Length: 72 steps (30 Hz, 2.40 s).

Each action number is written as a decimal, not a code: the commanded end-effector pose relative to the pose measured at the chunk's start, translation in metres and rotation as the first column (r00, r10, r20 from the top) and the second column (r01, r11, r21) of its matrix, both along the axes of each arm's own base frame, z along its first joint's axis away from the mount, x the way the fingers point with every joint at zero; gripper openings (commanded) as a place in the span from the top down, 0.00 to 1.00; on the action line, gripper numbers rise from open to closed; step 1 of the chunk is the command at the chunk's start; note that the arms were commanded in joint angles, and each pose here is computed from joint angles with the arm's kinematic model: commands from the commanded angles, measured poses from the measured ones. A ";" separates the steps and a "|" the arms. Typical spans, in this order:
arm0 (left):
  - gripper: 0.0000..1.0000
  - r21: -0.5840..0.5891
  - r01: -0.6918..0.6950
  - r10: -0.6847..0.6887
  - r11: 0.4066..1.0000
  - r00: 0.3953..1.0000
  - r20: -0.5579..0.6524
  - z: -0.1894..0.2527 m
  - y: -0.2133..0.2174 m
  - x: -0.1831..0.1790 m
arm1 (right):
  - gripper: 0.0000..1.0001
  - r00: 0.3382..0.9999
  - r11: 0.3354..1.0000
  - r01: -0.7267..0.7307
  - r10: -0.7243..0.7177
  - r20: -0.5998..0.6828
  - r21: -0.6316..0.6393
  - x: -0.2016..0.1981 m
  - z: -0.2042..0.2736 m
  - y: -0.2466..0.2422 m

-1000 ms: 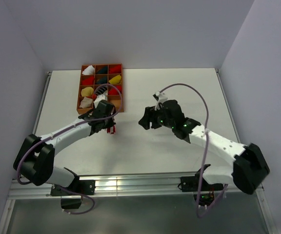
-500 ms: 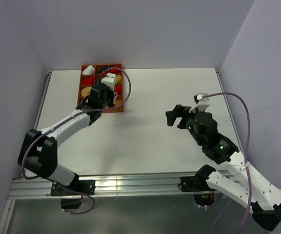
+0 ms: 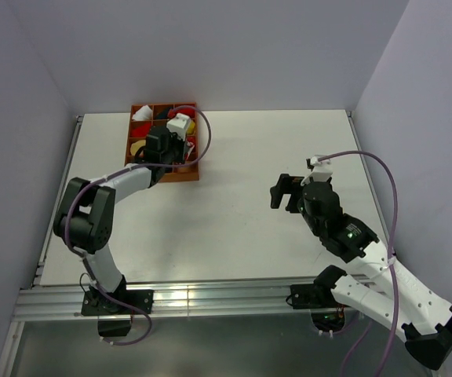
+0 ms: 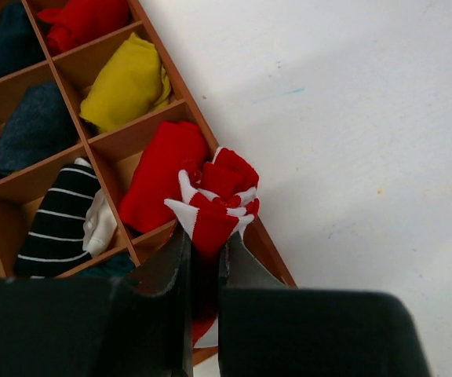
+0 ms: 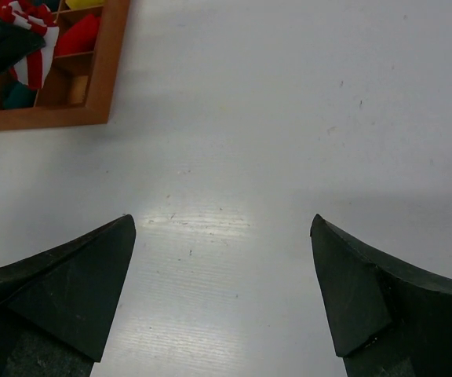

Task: Roll the socks
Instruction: Place the sock in the storage box, then reset both arms

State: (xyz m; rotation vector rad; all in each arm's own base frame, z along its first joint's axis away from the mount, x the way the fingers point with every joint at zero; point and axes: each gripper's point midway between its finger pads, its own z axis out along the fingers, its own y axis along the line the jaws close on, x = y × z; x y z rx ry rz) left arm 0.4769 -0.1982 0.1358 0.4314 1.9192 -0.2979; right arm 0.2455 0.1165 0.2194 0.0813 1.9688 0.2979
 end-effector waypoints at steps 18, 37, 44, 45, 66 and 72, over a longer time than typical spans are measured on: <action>1.00 0.075 0.059 -0.045 0.995 0.983 -0.178 -0.047 0.003 0.006 | 0.02 1.000 0.998 0.022 -0.022 -0.007 -0.058 0.007 -0.012 -0.005; 1.00 0.262 0.121 -0.006 0.958 0.916 -0.401 -0.111 0.019 0.006 | 0.03 0.999 0.997 0.033 -0.033 -0.002 -0.066 0.007 -0.009 -0.008; 1.00 0.260 0.181 -0.034 0.949 0.874 -0.486 -0.132 0.016 -0.002 | 0.03 0.999 0.997 0.032 -0.032 -0.006 -0.068 0.008 -0.011 -0.007; 0.99 0.256 0.194 -0.044 0.947 0.868 -0.495 -0.134 0.014 -0.004 | 0.03 0.999 0.997 0.033 -0.033 -0.008 -0.070 0.008 -0.012 -0.008; 0.53 0.221 0.157 -0.078 0.962 0.941 -0.331 -0.023 0.008 0.010 | 0.05 0.999 1.000 0.028 -0.028 0.024 -0.010 -0.004 0.009 -0.012; 0.22 0.171 0.129 -0.082 0.977 0.963 -0.257 0.031 0.006 0.003 | 0.04 0.995 0.998 0.063 -0.063 0.074 0.003 -0.008 0.035 -0.023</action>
